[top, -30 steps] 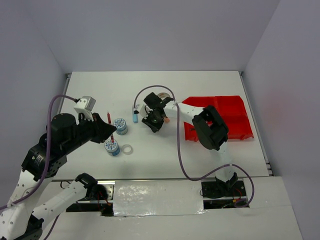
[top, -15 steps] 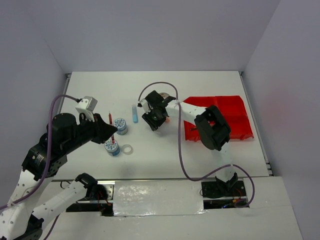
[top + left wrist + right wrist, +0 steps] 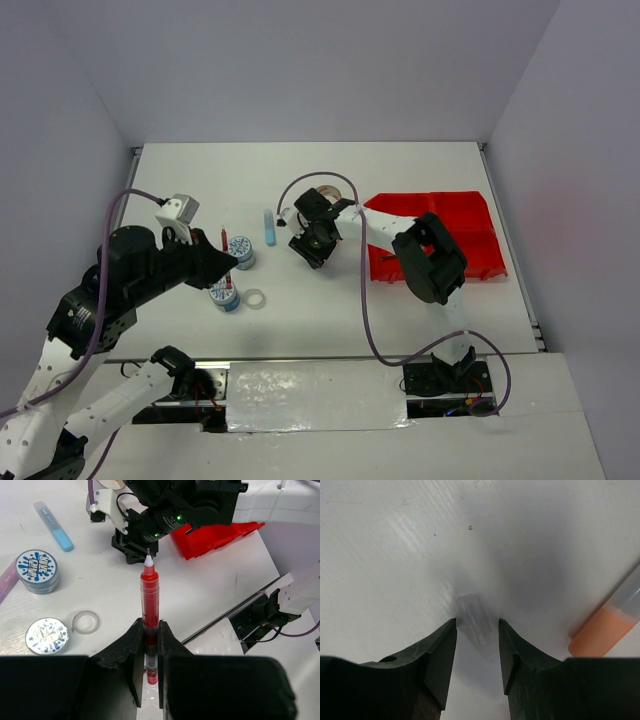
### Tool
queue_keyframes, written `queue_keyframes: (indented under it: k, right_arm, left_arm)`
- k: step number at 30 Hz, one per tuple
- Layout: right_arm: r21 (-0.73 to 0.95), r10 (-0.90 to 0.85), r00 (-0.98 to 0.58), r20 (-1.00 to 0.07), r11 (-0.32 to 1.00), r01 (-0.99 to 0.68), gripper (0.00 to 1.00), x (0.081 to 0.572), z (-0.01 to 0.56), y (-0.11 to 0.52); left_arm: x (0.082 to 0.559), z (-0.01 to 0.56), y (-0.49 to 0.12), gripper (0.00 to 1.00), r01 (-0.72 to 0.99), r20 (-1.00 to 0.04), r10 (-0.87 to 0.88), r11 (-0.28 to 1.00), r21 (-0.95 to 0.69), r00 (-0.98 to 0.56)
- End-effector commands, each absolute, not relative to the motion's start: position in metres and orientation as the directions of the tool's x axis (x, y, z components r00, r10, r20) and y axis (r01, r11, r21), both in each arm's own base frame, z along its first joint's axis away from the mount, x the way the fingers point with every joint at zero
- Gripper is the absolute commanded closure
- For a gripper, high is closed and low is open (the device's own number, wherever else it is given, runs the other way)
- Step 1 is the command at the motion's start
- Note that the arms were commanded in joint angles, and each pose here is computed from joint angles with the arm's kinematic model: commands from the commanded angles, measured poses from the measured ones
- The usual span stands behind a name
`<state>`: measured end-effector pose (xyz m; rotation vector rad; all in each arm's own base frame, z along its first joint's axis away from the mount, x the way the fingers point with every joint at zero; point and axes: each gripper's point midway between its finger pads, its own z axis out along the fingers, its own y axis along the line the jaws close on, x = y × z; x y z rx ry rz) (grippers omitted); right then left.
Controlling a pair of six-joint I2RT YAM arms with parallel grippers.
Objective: Sort the stationery into containers
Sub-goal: Close the pen cap on the pen.
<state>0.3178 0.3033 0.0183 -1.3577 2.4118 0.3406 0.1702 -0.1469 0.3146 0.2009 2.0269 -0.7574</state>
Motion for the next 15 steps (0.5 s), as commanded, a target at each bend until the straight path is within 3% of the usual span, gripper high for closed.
queue_keyframes:
  k: [1, 15]
  right_arm:
    - [0.042, -0.778, -0.437, -0.451, 0.471, -0.881, 0.54, 0.316, 0.025, 0.317]
    - [0.098, -0.772, -0.454, -0.445, 0.462, -0.881, 0.53, 0.313, 0.015, 0.328]
  left_arm:
    - [0.174, 0.322, -0.152, 1.00, 0.462, -0.841, -0.151, 0.779, -0.425, -0.519]
    - [0.171, 0.320, -0.154, 1.00, 0.466, -0.836, -0.159, 0.768, -0.439, -0.526]
